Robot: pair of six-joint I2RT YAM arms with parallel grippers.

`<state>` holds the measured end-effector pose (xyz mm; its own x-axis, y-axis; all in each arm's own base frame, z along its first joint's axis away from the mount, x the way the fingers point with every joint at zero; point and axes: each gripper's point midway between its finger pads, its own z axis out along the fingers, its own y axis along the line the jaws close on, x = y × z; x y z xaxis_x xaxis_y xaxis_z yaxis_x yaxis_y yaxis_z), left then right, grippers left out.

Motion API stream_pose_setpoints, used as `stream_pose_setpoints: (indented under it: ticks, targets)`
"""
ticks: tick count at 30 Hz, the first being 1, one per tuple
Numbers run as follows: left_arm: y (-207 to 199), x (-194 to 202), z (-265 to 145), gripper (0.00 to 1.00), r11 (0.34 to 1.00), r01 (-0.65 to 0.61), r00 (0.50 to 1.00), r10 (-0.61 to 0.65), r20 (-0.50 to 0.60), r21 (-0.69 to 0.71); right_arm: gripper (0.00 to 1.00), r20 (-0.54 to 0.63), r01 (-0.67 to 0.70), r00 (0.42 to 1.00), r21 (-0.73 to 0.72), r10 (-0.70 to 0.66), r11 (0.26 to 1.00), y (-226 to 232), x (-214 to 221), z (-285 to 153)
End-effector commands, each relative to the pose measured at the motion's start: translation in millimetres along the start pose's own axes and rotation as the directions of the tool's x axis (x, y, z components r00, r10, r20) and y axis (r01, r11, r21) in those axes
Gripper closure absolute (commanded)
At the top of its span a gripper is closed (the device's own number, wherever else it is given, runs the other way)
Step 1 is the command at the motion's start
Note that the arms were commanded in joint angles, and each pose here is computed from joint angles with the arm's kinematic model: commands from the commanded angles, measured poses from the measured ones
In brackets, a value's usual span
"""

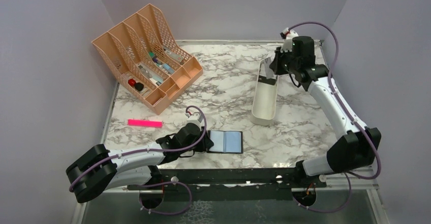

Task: Put the credit cards into the card holder
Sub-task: Pick up the credit card from the storage box, then insert the credit card into the card holder.

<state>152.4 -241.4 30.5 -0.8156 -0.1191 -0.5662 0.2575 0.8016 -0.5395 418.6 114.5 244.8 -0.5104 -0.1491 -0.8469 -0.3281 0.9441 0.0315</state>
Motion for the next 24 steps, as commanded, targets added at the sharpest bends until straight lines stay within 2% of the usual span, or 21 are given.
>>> stream_pose_setpoints:
  ticks: [1, 5, 8, 12, 17, 21, 24]
  targets:
    - [-2, -3, 0, 0.69, 1.000, -0.021, 1.000, 0.021, 0.008, 0.002, 0.99, -0.119, -0.481, 0.874, -0.084, 0.471, 0.873, 50, 28, -32]
    - [-3, -4, -2, 0.69, 1.000, -0.030, 0.999, 0.030, 0.012, 0.007, 0.99, -0.222, -0.554, 0.826, -0.153, 0.518, 0.818, 89, 55, -44]
    - [-3, -5, -3, 0.69, 0.999, -0.038, 0.999, 0.038, 0.013, 0.005, 0.99, -0.219, -0.610, 0.788, -0.158, 0.575, 0.776, 111, 66, -56]
    - [-3, -7, -5, 0.69, 0.999, -0.041, 0.999, 0.041, 0.023, 0.005, 0.99, -0.287, -0.749, 0.649, -0.074, 0.705, 0.659, 133, 89, -74]
    - [-2, -10, -4, 0.69, 0.998, -0.055, 0.998, 0.056, 0.023, -0.013, 0.99, -0.381, -0.821, 0.541, -0.046, 0.750, 0.569, 166, 127, -86]
    - [0, -8, -4, 0.70, 0.998, -0.062, 0.998, 0.062, 0.014, -0.021, 0.99, -0.457, -0.816, 0.554, -0.134, 0.696, 0.562, 196, 155, -84]
    - [2, -6, -3, 0.72, 0.998, -0.061, 0.998, 0.061, 0.002, -0.031, 0.99, -0.496, -0.791, 0.602, -0.258, 0.626, 0.555, 222, 164, -84]
